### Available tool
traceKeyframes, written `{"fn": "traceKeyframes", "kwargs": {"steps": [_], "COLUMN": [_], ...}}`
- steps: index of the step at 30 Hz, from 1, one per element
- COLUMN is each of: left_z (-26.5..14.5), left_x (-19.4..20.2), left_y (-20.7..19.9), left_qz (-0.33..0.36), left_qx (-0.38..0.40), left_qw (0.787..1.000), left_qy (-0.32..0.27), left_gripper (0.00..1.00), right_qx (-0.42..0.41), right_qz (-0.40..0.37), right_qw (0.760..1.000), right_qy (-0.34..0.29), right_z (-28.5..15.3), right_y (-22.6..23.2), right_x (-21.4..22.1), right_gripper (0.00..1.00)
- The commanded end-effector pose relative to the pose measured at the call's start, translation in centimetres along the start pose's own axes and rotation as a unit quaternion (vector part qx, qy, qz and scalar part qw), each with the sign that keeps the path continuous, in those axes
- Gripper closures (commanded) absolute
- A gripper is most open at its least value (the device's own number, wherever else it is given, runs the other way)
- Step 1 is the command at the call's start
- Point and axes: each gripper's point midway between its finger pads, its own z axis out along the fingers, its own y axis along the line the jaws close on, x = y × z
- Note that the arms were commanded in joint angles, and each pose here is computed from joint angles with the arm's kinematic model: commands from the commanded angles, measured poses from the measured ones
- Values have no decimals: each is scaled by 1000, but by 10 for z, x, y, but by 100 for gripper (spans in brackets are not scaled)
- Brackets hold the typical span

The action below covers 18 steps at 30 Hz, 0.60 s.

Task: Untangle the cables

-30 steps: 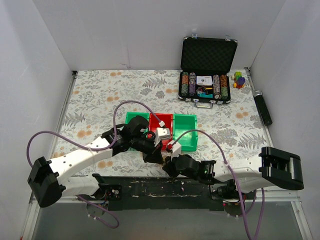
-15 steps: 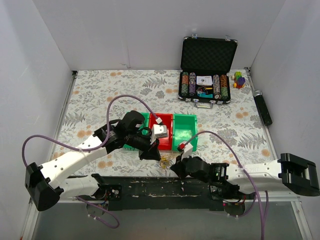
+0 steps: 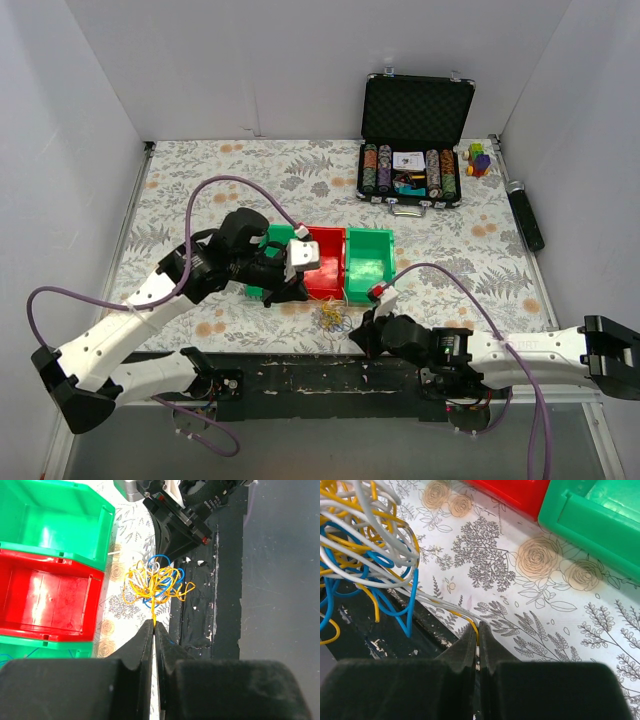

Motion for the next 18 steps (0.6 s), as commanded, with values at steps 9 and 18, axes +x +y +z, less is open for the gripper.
{"fn": "traceKeyframes", "kwargs": {"steps": [9,18], "left_z": [-102,-157], "left_x": [-129,-177], "left_y": [28,29], "left_qz": [153,148], "left_qx": [-196,-279], "left_qw": [956,918], "left_qy": [-153,-242], "left_gripper": [100,100], "right_qx": [84,102], "right_qz": [-29,-36], "right_qw": [994,989], "right_qy": [69,101], "right_z": [-11,-9], "right_y": [-45,-49], "right_x": [39,51], "right_gripper": [93,93]}}
